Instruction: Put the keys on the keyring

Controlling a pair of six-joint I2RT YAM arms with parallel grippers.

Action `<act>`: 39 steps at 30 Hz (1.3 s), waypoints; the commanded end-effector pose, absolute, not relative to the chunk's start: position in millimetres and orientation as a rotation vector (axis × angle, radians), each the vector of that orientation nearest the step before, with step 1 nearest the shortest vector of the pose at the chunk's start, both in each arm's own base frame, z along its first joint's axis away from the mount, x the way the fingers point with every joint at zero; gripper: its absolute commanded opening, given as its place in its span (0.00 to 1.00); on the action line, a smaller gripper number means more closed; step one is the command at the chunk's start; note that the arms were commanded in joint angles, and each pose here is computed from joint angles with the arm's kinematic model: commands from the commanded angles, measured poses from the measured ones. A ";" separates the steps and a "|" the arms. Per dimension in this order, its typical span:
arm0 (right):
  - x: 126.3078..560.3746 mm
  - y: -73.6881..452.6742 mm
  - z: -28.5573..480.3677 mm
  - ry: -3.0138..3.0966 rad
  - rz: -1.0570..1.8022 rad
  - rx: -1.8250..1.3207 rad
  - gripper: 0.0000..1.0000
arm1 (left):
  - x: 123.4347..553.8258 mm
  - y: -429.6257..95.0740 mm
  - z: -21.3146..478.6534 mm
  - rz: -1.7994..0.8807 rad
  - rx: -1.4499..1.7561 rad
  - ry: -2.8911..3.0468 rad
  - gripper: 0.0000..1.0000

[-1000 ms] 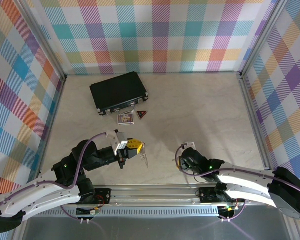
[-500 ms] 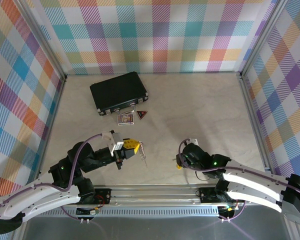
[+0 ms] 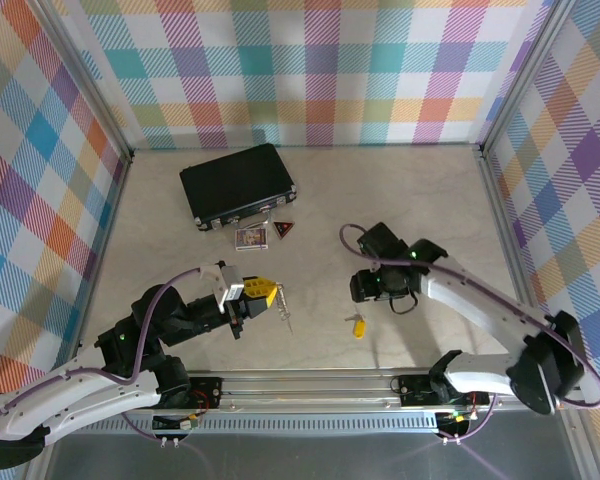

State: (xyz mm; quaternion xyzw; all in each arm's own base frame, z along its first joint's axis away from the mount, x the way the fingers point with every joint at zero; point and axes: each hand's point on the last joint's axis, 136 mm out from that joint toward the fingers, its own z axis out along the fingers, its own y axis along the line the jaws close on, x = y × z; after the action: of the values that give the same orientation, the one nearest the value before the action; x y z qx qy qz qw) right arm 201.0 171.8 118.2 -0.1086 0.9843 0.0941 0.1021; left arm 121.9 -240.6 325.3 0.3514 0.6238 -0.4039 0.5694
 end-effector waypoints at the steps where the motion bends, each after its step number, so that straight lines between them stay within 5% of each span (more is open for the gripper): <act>1: 181.4 179.0 115.8 3.044 0.390 -0.523 0.59 | 119.2 -239.2 337.3 -0.972 0.802 1.410 0.00; 18: 194.1 195.5 37.9 3.331 0.486 -0.569 0.47 | 120.6 -244.4 329.8 -0.977 0.812 1.417 0.00; 39: 186.9 183.4 27.8 3.400 0.411 -0.630 0.29 | 119.0 -248.4 327.3 -0.985 0.834 1.415 0.00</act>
State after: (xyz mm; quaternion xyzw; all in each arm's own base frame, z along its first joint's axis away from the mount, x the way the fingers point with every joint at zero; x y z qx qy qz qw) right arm 186.8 182.1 20.5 -0.1731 0.9654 0.1087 -0.1621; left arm 123.2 -246.6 313.6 0.3579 0.6288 -0.4032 0.5604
